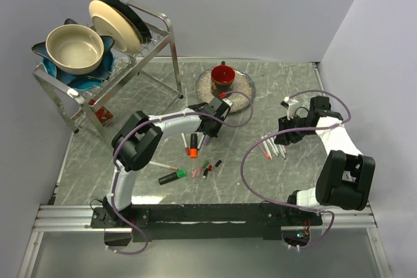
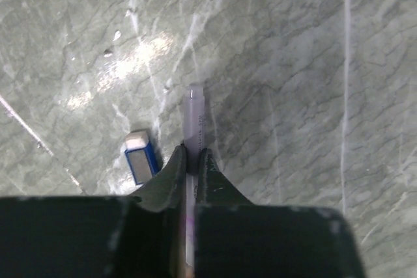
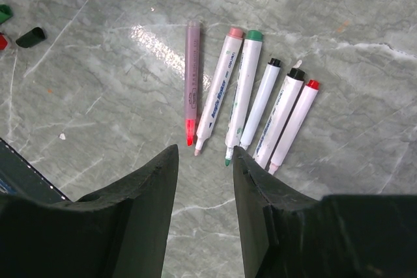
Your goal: Open the pen caps
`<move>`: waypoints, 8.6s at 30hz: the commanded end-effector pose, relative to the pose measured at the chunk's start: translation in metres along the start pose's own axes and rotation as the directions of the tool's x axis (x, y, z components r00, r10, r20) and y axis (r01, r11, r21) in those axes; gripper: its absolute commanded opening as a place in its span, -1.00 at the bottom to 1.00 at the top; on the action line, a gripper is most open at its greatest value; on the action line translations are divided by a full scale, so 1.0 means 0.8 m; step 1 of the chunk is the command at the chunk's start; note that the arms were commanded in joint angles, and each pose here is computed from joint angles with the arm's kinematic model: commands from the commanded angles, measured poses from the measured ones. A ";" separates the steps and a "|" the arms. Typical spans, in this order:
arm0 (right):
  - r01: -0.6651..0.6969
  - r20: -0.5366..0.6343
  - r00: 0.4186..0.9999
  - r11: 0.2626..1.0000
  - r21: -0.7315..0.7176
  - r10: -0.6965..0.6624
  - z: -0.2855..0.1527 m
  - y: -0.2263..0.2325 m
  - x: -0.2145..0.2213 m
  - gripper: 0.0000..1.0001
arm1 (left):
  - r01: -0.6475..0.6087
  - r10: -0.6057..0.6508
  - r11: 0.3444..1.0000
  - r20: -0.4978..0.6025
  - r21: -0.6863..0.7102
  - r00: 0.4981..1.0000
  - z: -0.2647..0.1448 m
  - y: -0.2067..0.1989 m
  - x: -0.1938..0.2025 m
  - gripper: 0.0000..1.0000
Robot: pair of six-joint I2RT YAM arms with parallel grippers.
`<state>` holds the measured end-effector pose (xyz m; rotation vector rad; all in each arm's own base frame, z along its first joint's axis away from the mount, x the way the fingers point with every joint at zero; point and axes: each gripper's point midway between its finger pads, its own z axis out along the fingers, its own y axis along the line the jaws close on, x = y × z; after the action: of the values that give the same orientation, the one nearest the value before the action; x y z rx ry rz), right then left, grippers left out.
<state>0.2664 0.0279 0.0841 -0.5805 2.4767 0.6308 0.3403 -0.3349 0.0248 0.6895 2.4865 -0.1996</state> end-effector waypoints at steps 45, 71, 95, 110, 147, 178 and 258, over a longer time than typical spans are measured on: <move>-0.245 0.477 0.688 0.794 -0.557 0.547 -0.064 0.201 -0.157 0.08 | 0.039 -0.604 0.519 0.333 0.854 0.724 -0.269 -0.173 -0.116 -0.98; -0.179 0.513 0.692 0.810 -0.559 0.507 -0.065 0.203 -0.155 -1.00 | 0.003 -0.540 0.475 0.288 0.880 0.790 -0.266 -0.191 -0.086 0.50; -0.248 0.519 0.659 0.808 -0.534 0.545 -0.061 0.173 -0.148 -1.00 | 0.015 -0.460 0.419 0.198 0.908 0.866 -0.242 -0.224 -0.065 0.12; -0.207 0.470 0.729 0.815 -0.542 0.498 -0.041 0.181 -0.133 -0.01 | 0.013 -0.449 0.414 0.192 0.910 0.873 -0.240 -0.229 -0.071 -0.98; -0.358 0.592 0.722 0.926 -0.123 0.358 -0.060 0.007 -0.137 -1.00 | 0.139 -0.341 0.705 0.161 0.695 0.926 -0.225 -0.177 0.071 -0.98; -0.347 0.018 0.938 0.931 0.115 0.347 0.031 -0.057 -0.011 -0.82 | 0.194 -0.249 0.907 0.104 0.373 0.963 -0.166 -0.093 0.138 -0.94; -0.210 0.051 0.977 0.975 0.077 0.206 0.019 -0.022 -0.045 -0.19 | 0.315 -0.292 0.949 0.292 -0.034 0.911 -0.127 0.032 0.002 0.21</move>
<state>0.2954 0.0309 0.0602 -0.2231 2.6194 0.6167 0.2756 -0.2846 0.0793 0.2530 2.3513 -0.2453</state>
